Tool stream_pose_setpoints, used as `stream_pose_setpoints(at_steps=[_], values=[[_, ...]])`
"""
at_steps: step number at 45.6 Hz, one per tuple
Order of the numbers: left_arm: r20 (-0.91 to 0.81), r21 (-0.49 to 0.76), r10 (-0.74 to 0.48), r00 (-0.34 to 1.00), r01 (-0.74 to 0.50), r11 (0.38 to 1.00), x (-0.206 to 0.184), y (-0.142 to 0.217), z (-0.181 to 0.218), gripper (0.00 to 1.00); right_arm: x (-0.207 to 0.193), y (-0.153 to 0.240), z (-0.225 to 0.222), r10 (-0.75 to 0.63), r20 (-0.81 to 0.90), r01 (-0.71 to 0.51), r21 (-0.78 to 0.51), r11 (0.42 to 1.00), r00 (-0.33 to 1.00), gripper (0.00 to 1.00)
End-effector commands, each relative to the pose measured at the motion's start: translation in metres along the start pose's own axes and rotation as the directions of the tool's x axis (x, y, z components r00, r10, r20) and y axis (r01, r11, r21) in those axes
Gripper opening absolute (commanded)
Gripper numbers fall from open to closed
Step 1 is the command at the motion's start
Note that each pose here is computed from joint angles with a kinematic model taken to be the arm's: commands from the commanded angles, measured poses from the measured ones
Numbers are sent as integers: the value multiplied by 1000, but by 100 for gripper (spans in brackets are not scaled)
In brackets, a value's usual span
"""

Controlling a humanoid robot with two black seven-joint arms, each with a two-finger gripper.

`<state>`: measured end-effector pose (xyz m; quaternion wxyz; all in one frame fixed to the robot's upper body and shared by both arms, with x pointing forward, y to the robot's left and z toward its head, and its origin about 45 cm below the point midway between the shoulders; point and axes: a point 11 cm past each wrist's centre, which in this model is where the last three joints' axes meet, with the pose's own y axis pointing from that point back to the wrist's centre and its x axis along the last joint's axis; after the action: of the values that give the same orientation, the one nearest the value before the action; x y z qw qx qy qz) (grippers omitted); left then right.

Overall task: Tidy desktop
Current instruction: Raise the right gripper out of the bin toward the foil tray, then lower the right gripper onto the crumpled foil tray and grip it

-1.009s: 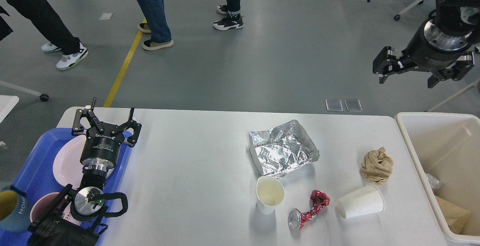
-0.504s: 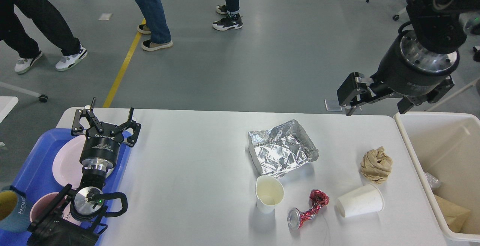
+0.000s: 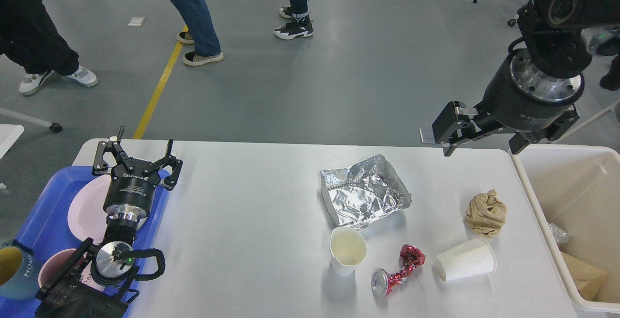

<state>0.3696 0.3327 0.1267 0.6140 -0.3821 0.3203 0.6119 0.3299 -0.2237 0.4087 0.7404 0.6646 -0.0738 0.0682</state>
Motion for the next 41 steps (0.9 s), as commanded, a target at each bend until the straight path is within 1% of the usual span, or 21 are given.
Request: stream_pose_setpoints(at_steps=[1,11,16,22,25,28,34,36,41], values=[[-1,0,0,1000,0,1000,0,0,0,96,7,-22,2,-13,19,14,-7,1000,1000,100],[-1,0,0,1000,0,1000,0,0,0,96,10,-83,5,47,83,-45,-16,999,995,100],[0,0,0,1000,0,1000,0,0,0,96,10,-125,2,62,109,-60,-16,998,992,100],[-1,0,0,1000,0,1000,0,0,0,96,9,-172,-14,28,137,-33,38,999,990,100],[0,0,0,1000,0,1000,0,0,0,96,10,-191,-18,2,209,-19,79,997,978,100],[0,0,0,1000,0,1000,0,0,0,96,8,-210,-18,-37,319,-1,117,993,947,100],[0,0,0,1000,0,1000,0,0,0,96,6,-244,-13,-106,529,7,185,983,842,100],[0,0,0,1000,0,1000,0,0,0,96,5,-254,-14,-124,573,6,202,979,810,100],[-1,0,0,1000,0,1000,0,0,0,96,-2,-278,-28,-153,616,4,236,972,773,100]])
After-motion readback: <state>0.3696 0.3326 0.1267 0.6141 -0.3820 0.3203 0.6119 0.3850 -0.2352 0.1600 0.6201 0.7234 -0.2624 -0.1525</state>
